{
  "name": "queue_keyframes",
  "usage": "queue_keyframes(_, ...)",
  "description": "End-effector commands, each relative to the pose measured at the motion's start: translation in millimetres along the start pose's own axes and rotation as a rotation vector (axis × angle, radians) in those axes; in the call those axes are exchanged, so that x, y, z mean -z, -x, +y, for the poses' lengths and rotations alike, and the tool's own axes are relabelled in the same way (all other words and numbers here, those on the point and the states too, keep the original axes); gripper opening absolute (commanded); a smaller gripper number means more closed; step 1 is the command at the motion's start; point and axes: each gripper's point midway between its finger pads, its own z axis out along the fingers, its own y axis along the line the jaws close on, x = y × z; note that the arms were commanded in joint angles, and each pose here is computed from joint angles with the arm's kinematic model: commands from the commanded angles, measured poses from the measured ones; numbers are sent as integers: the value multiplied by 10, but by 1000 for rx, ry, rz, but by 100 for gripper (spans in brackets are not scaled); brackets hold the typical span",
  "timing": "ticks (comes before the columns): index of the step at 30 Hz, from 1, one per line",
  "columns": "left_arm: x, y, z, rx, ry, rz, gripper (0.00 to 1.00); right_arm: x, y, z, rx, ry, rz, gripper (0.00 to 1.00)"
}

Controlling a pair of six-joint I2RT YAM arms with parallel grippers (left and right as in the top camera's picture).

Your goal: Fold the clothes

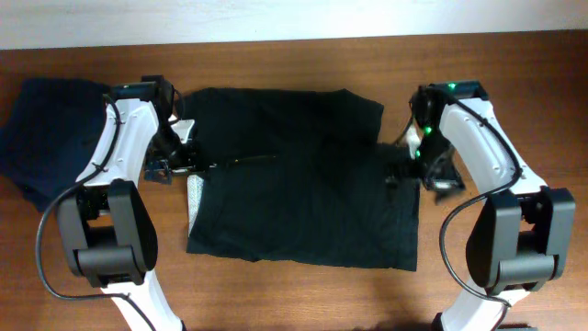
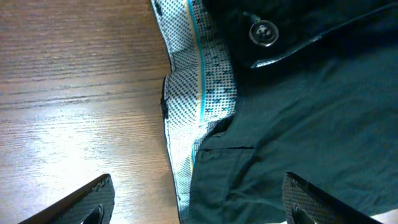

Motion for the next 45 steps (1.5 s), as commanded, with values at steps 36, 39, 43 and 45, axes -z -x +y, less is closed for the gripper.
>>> queue_keyframes(36,59,85,-403,-82,-69,-35,86,1605,2564,975,201,40,-1132,42)
queue_keyframes(39,59,81,-404,-81,-69,-33,86,2002,2685,938,189,58,-1274,86)
queue_keyframes(43,59,86,-403,-82,-69,-35,87,1709,2567,750,162,25,-1133,99)
queue_keyframes(45,59,84,-403,-82,-69,-35,87,1468,2362,580,136,-2,-991,99)
